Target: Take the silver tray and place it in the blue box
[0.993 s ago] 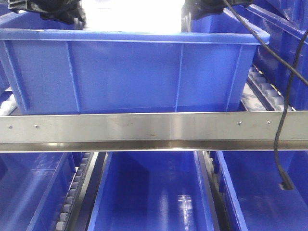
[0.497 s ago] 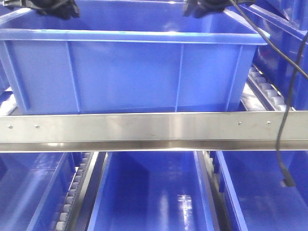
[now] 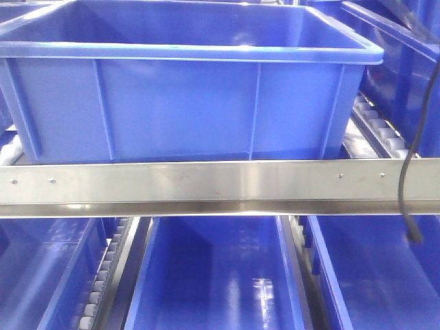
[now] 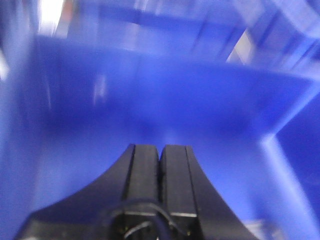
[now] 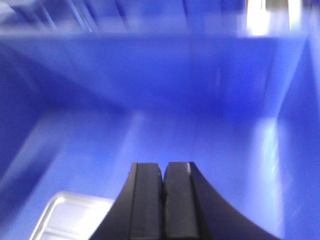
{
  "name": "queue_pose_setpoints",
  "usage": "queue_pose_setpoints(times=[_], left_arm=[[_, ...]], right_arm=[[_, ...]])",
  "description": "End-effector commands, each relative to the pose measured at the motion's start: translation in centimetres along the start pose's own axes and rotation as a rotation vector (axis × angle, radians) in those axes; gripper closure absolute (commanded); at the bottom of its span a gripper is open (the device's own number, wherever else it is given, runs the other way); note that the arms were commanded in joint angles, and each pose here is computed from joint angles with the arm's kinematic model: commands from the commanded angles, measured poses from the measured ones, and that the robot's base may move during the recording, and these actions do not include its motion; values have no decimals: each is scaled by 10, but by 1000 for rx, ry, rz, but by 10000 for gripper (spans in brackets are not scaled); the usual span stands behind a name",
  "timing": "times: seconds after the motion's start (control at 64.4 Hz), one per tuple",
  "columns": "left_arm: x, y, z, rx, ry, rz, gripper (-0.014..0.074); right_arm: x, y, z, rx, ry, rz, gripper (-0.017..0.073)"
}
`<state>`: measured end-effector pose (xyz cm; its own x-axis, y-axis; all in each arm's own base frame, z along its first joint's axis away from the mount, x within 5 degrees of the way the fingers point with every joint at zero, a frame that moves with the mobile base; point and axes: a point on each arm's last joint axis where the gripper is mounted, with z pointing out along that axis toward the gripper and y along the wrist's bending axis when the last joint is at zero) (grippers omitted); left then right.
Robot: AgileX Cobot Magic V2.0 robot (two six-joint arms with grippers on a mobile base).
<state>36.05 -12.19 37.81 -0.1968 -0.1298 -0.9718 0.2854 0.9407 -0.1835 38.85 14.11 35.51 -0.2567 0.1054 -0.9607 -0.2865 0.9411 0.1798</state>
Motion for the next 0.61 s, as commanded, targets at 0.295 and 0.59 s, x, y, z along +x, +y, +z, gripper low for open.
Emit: queue_pose_setpoints(times=[0.295, 0.59], left_arm=[[25, -5, -128, 130, -109, 116, 692], [66, 3, -223, 141, -201, 121, 693]], right_arm=[[1, 10, -123, -188, -219, -154, 510], [66, 1, -214, -226, -229, -167, 510]])
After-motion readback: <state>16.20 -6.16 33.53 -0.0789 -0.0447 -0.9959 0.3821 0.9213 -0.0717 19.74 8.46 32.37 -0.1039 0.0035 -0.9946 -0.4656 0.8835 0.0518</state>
